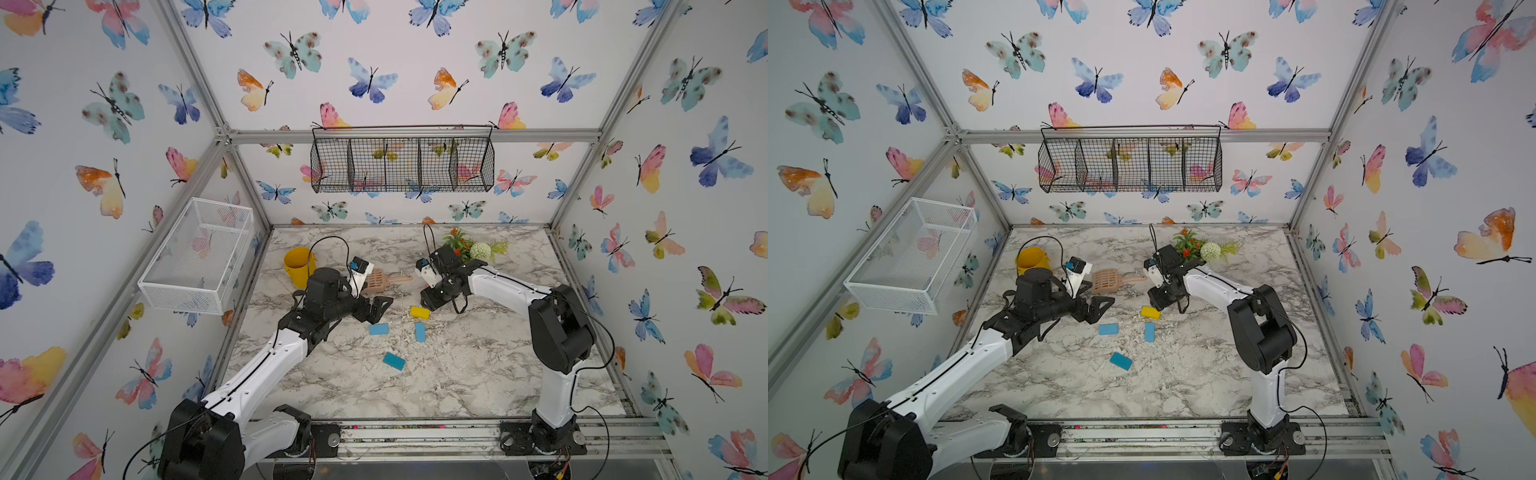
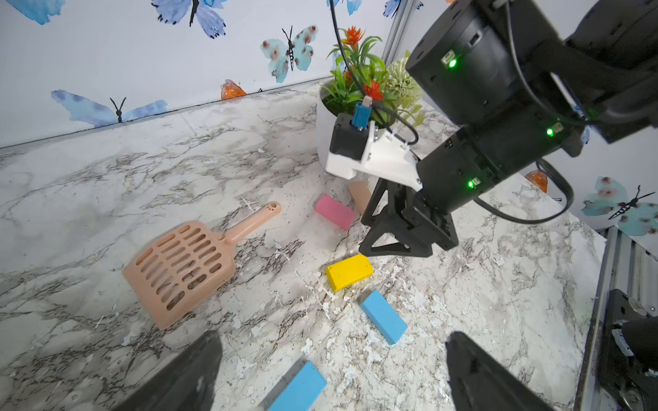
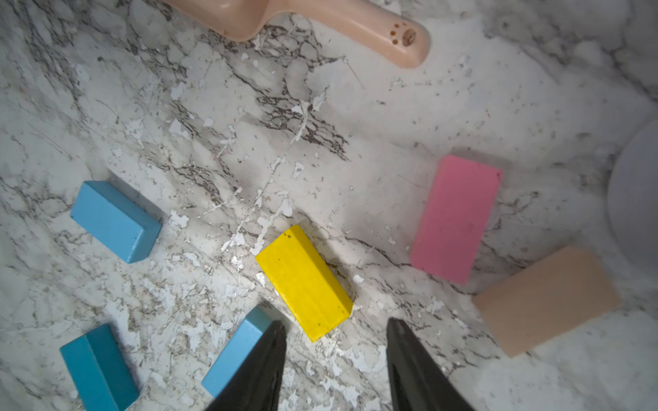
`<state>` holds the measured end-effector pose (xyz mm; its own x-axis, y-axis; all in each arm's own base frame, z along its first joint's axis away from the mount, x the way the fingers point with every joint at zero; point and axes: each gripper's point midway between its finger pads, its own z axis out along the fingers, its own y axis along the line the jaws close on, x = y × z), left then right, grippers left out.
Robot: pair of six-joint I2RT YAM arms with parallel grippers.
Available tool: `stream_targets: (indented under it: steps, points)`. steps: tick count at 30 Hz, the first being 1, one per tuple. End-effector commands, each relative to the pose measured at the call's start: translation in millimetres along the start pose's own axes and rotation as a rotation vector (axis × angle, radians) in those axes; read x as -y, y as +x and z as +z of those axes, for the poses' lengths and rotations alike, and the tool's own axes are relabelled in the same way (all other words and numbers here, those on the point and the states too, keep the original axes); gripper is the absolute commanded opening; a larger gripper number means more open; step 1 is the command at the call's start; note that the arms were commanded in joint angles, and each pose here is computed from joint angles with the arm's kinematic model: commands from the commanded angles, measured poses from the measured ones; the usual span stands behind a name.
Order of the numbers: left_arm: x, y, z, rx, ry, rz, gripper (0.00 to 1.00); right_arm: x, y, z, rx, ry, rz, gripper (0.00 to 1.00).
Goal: Assemble the letter c with building blocks
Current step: Assemble the building block at the center of the board.
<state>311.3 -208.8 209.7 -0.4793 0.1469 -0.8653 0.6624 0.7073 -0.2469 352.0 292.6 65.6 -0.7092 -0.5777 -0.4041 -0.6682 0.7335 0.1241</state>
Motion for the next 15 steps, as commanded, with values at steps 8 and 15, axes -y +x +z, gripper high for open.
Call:
stream_targets:
  steps: [8,15]
  points:
    - [-15,2,9,-0.080,0.033,-0.132,0.97,-18,17,32,-0.124,0.063,-0.137,0.56]
    - [-11,0,3,-0.066,0.034,-0.095,0.99,-19,21,42,-0.160,0.088,-0.146,0.52]
